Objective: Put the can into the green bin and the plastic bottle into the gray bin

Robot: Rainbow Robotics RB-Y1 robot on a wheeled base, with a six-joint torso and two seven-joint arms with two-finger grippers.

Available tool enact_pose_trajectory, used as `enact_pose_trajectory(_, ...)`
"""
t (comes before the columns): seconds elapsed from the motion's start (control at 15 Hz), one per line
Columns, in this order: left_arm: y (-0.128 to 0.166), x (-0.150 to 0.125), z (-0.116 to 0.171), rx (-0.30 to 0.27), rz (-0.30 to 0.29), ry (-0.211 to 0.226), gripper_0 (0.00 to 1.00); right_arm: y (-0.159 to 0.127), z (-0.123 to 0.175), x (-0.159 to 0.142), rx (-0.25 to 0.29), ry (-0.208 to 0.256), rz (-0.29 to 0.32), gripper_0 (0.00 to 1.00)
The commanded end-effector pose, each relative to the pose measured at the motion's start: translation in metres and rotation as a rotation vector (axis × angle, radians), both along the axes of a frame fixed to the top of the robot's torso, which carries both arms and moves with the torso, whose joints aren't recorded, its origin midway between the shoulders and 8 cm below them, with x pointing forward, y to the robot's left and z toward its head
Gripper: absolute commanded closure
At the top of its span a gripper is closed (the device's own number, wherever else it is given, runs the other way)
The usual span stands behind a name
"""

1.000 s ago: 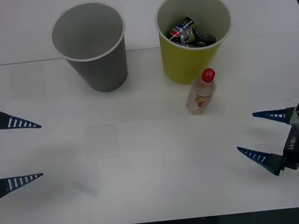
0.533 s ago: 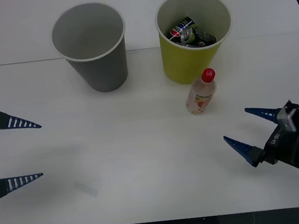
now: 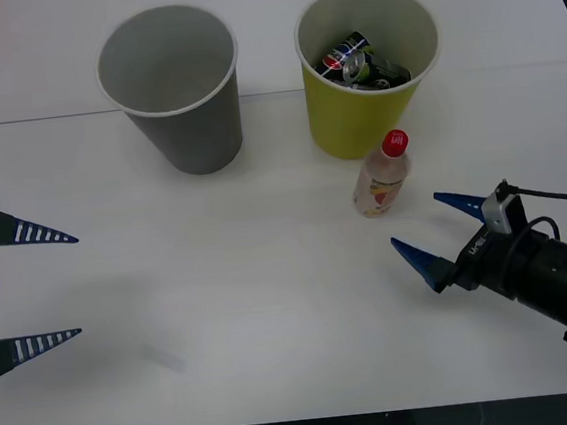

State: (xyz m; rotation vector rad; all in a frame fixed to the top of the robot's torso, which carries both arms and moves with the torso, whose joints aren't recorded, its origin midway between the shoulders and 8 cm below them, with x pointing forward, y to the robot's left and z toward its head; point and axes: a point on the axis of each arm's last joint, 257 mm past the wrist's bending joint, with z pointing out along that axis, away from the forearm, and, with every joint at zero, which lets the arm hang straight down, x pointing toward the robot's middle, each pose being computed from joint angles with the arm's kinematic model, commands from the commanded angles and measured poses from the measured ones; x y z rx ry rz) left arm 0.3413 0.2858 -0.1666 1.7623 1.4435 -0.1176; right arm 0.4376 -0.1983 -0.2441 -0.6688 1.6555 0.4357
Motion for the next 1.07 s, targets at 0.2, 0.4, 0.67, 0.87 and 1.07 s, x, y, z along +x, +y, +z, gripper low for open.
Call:
enact_pose_trajectory(0.2,0.0,0.0,0.0,0.0,0.0,0.0,0.0,0.019,-0.005,0.028,0.022,-0.018,-0.008,0.0)
enact_pose_trajectory(0.4,0.0,0.0,0.0,0.0,0.0,0.0,0.0,0.031,-0.005,0.05,0.035,-0.035,-0.022,0.0)
enact_pose_trajectory(0.67,0.0,0.0,0.0,0.0,0.0,0.0,0.0,0.046,-0.008,0.071,0.042,-0.044,-0.032,0.0)
enact_pose_trajectory(0.87,0.0,0.0,0.0,0.0,0.0,0.0,0.0,0.056,-0.006,0.084,0.041,-0.054,-0.028,0.0)
enact_pose_trajectory(1.07,0.0,0.0,0.0,0.0,0.0,0.0,0.0,0.066,-0.001,0.09,0.039,-0.066,-0.021,0.0)
